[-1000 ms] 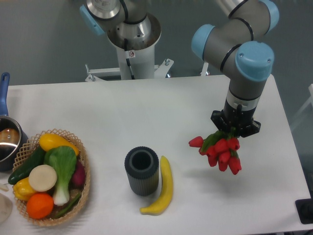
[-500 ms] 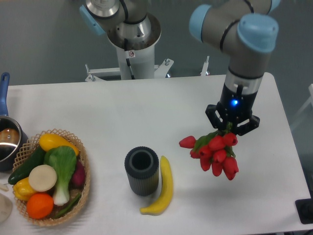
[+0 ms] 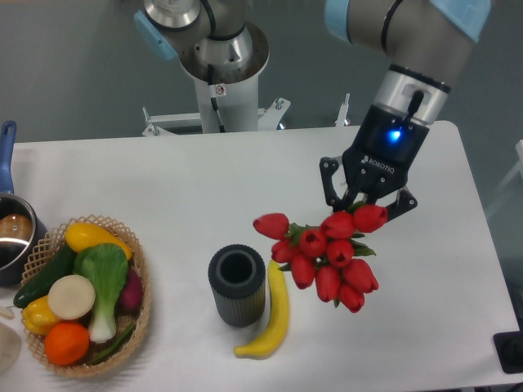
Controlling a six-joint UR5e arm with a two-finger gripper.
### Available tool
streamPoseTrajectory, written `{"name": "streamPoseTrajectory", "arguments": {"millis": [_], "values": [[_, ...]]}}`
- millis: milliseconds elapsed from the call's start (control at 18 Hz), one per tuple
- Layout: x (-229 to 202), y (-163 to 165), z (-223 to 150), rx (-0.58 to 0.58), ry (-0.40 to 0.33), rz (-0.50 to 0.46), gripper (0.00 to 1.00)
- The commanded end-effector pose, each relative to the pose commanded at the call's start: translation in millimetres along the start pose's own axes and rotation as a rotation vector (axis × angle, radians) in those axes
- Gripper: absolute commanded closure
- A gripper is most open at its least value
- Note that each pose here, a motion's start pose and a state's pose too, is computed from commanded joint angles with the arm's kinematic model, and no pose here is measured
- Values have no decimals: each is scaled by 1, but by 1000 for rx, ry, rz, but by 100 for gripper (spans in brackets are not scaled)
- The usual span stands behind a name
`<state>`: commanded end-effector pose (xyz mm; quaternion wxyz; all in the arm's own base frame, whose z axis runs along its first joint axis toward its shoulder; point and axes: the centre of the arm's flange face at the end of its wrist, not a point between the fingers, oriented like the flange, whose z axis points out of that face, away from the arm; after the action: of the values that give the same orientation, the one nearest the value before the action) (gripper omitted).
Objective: Insert the flowers into the vase
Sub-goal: 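Carry the red tulips toward the dark grey vase and over its opening, then lower the tulip stems down into the dark grey vase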
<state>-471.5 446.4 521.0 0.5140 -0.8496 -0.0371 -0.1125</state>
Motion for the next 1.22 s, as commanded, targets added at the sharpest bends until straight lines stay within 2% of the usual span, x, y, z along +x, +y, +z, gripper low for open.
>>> {"name": "streamPoseTrajectory", "arguments": {"millis": [111,278,667,1222], "values": [[8,-10,-2,87,49,29,100],[18,-17,5,134,106,45,100],[50,-20,59,119,218,65,100],[36,5,81,100,223,50,99]]}}
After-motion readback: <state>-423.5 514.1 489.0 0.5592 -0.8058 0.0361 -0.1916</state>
